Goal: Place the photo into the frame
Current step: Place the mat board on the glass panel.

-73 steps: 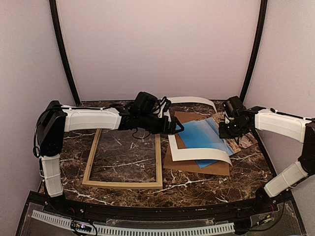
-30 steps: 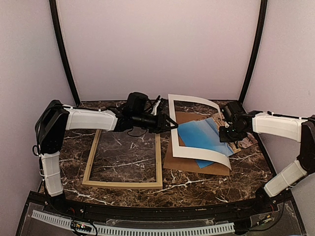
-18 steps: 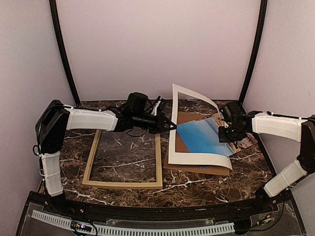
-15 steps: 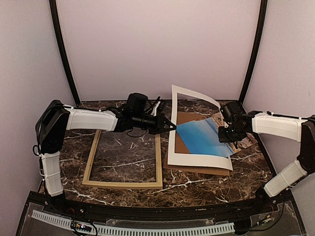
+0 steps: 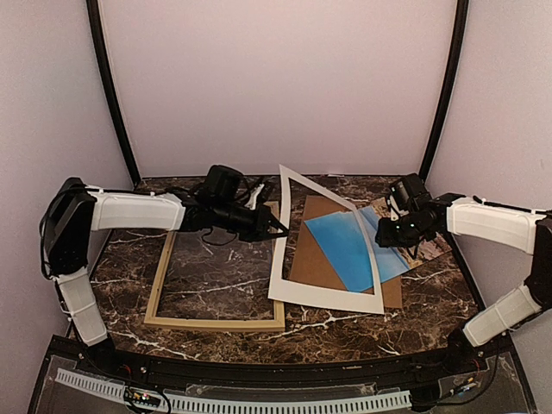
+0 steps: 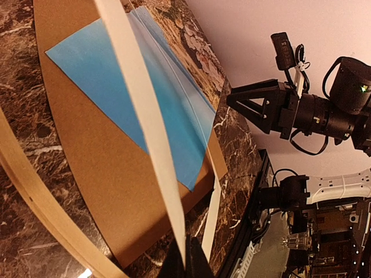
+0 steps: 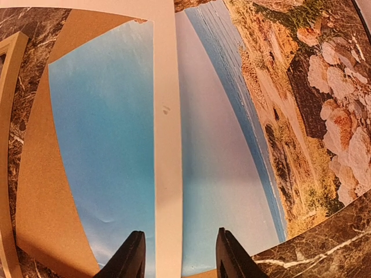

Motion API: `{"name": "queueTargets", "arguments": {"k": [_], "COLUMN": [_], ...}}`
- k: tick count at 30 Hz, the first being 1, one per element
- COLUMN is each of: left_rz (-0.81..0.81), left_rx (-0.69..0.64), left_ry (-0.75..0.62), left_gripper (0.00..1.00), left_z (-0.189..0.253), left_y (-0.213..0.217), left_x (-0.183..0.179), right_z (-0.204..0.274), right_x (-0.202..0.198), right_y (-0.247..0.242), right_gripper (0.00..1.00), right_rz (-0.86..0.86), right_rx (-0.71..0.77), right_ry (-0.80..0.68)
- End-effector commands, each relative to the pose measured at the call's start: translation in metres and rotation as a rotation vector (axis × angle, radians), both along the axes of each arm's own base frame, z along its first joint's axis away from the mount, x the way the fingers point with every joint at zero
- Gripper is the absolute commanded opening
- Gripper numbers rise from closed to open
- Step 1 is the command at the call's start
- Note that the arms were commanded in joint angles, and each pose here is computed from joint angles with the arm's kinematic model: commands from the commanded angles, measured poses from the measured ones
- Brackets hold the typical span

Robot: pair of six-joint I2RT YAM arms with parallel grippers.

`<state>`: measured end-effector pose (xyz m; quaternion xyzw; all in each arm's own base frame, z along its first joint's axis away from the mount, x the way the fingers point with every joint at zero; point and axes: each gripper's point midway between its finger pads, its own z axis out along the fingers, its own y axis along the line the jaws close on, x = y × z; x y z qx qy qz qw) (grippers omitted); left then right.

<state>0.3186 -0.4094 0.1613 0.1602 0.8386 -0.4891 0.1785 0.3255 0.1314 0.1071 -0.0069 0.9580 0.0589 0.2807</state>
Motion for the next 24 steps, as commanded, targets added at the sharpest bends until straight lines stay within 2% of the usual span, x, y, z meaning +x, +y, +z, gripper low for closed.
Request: {"name": "queueTargets", "arguments": {"k": [1,10,14,18,24], "left_rz": [0.01,0.108,0.152,0.211,0.288], "left_rx": [0.086,0.357,0.479,0.668,0.882], "left_ry": [-0.048,-0.122,-0.095,-0.07,-0.041], "left_gripper": [0.0,0.0,0.0,0.0,0.0], "left_z": [0.012,0.023,0.013,-0.004,-0.023], "left_y": [0.034,0.138,0.178,0.22,0.266], "left_x": [-0.008,-0.01,-0.013,-0.017,-0.012], "right_z": [0.014,0.002,-0.004,-0.013,-0.022], "right_x": [0.004,0.009,0.012,0.015,0.021], "right_y": [0.007,0.011,0.014,0.016,0.023], "right_gripper": [0.43,0.43,0.43,0.43,0.43], "right_rz": [0.014,0.024,0.036,0.04,0.07], "right_rx": [0.031,0.028,0.026,0.02,0.027], "right_ry": [-0.042,-0.031,-0.022,-0.016,-0.005]}}
